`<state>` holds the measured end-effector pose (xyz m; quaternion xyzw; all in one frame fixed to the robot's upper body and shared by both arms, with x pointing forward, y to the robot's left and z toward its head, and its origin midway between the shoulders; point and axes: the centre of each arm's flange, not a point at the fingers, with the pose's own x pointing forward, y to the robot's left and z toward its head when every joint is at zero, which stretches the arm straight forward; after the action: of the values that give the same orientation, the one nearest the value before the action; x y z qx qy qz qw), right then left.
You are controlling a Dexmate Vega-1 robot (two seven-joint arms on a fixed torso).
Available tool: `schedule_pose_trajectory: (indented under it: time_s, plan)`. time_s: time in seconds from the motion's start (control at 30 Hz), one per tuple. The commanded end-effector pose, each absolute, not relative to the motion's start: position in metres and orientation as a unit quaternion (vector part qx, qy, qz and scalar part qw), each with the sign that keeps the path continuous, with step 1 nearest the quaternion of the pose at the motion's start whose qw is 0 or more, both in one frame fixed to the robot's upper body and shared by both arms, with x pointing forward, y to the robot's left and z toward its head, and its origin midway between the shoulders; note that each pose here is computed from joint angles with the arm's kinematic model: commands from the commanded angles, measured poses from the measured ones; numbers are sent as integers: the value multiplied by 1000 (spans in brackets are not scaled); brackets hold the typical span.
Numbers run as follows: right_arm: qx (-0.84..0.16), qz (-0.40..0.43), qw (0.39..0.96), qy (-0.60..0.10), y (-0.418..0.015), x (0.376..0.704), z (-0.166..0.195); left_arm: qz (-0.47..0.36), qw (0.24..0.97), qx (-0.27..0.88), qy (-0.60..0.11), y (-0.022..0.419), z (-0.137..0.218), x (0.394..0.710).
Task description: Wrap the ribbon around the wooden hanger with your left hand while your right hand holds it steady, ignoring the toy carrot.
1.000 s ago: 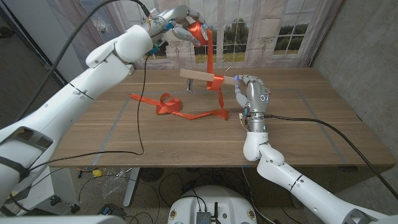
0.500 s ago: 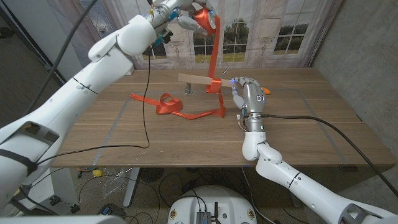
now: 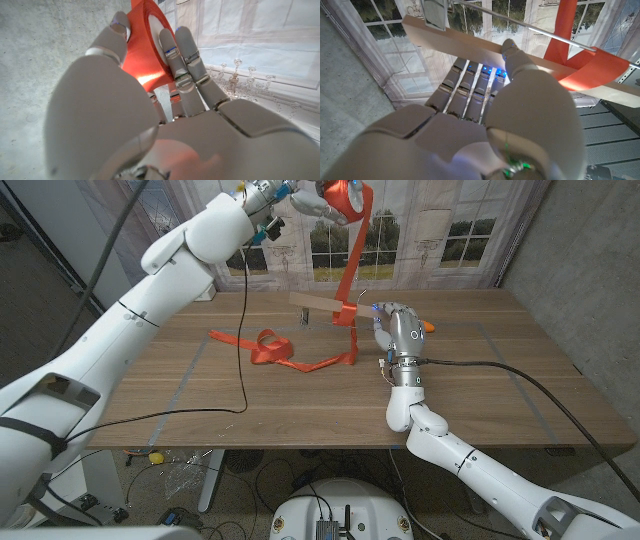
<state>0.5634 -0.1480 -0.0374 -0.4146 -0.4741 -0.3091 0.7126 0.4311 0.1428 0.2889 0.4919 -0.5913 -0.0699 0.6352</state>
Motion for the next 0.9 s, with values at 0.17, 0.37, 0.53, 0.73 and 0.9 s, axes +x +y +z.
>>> schedule_pose_trajectory:
  time_s: [0.17,0.37,0.53,0.73,0.9]
  plan:
    - [-404,-335,720,-454,-148,583,-16,-174,628,464,-600,129,267,420]
    - [-397,-347,721,-449,-150,588,-9,-213,629,457,-592,124,258,419]
    - [-390,-361,719,-448,-154,589,-4,-243,629,453,-583,120,246,418]
    - [-380,-376,716,-449,-160,586,0,-260,625,453,-581,116,229,415]
    - [-376,-385,713,-448,-165,584,4,-274,630,447,-573,116,214,417]
